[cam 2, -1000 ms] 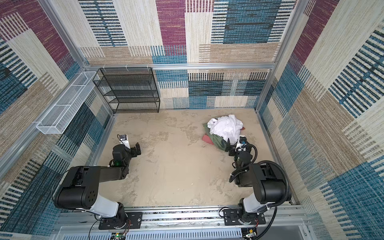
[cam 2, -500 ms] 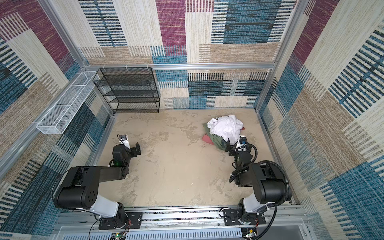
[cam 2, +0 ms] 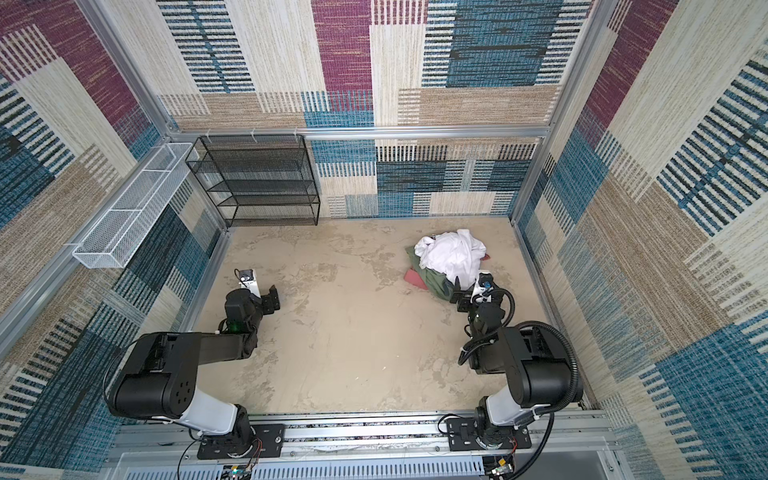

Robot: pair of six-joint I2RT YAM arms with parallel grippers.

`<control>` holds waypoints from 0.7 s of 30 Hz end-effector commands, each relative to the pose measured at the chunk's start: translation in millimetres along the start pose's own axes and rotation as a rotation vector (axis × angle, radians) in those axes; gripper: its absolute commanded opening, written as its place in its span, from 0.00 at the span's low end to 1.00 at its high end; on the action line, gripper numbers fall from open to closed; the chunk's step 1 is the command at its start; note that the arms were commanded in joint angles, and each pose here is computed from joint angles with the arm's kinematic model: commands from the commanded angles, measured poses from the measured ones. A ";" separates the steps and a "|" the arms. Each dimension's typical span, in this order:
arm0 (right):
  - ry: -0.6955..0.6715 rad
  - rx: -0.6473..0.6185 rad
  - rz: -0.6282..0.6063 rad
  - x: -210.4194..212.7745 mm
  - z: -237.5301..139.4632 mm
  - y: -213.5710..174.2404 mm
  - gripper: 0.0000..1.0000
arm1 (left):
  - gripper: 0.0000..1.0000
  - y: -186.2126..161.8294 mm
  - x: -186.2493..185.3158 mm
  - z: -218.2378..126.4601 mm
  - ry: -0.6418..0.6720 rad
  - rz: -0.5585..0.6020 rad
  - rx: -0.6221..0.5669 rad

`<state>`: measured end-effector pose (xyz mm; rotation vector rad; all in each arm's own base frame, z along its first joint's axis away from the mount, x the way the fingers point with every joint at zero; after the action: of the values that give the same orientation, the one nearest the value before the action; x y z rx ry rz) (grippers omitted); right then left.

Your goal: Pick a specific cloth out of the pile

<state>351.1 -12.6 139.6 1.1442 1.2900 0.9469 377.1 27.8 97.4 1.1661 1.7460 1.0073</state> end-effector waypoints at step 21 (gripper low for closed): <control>0.411 0.319 -0.001 144.5 16.9 80.9 0.64 | 0.61 62.4 -56.7 -60.1 -0.086 -0.192 0.172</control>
<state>396.3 121.5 221.9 1.1909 1.6263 1.1372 366.7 -7.8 205.1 1.0713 1.7795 0.8540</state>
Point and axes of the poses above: each gripper's point midway between its finger pads, its own z axis out along the fingers, its own x axis along the line the jaws close on, y = z × x, the point moved 2 cm from there along -z, back along the fingers, and after that the axes turned 14 degrees about -z, right-handed, at the moved point
